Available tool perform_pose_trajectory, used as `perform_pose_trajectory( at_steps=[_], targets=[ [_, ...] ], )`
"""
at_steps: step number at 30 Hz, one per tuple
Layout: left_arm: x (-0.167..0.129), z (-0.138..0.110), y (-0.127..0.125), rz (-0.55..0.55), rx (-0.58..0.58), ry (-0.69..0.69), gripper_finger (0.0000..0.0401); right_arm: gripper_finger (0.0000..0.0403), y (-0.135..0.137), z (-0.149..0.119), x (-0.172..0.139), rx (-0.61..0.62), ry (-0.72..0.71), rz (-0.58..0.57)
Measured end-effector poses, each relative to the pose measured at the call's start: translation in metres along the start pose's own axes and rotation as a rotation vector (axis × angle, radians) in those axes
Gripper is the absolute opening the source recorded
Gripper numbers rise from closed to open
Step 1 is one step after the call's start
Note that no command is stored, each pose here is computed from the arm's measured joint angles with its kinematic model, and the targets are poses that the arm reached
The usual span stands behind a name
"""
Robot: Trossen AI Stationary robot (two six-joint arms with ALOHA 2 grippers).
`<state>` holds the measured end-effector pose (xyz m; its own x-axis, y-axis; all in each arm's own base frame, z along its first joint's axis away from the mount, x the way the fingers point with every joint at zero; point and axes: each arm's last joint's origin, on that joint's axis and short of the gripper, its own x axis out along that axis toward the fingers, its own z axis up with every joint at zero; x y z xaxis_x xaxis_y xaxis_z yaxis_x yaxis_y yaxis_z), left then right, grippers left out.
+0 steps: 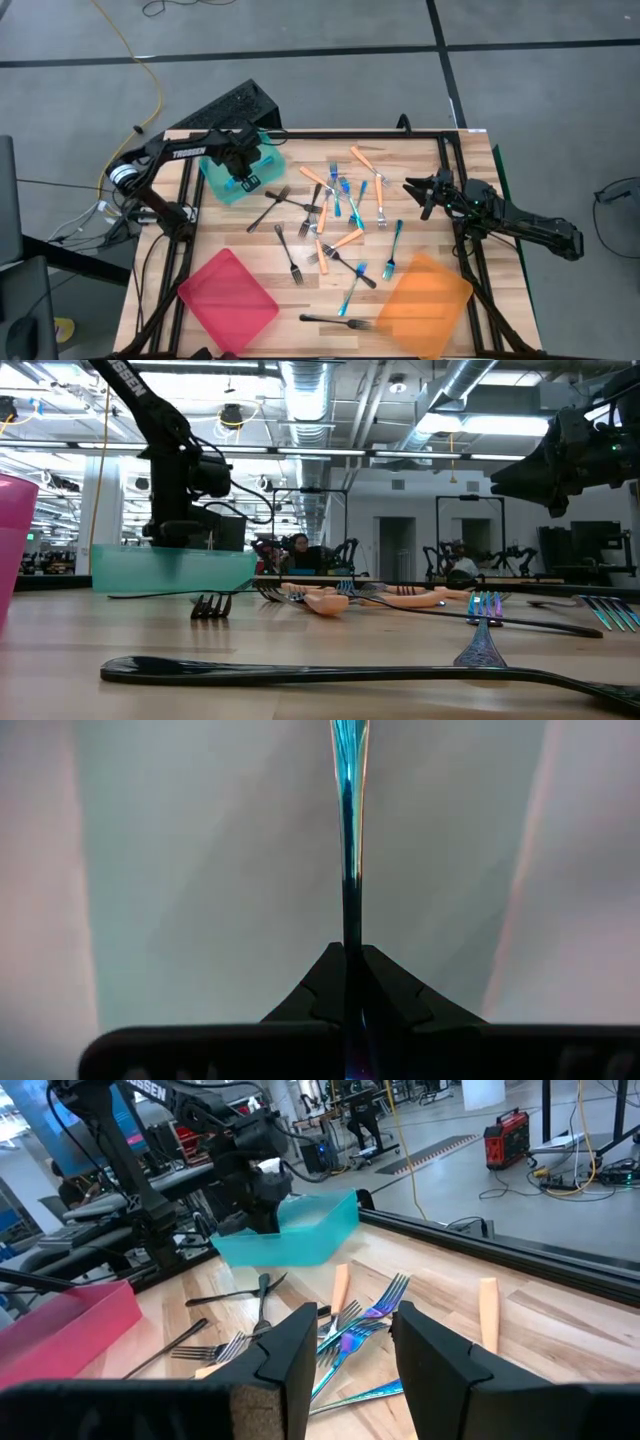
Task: Sort silverware by color (type)
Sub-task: Put the blue fork into the blue bin, then put the black fork into the orange bin
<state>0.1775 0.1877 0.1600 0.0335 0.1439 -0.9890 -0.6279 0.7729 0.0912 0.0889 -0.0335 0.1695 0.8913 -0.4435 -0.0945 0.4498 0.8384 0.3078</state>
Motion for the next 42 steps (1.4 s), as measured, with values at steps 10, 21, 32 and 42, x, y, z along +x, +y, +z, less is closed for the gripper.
perform_pose_trajectory(
  at_steps=[10, 21, 32, 42],
  targets=[
    [0.001, 0.002, -0.001, 0.009, 0.009, -0.007, 0.0045, 0.0155, 0.000, 0.000, 0.000, 0.003, 0.000, 0.000],
    [-0.007, 0.012, -0.009, 0.021, 0.069, -0.057, 0.0135, 0.0155, 0.000, 0.000, 0.000, 0.003, 0.000, 0.000],
    [-0.056, 0.034, -0.003, 0.036, 0.070, -0.047, 0.0140, 0.0155, 0.000, 0.000, 0.000, 0.003, 0.000, 0.001],
    [-0.099, 0.048, -0.031, -0.086, 0.310, -0.108, 0.0139, 0.0155, 0.000, 0.000, 0.000, 0.003, 0.000, 0.001]
  ],
)
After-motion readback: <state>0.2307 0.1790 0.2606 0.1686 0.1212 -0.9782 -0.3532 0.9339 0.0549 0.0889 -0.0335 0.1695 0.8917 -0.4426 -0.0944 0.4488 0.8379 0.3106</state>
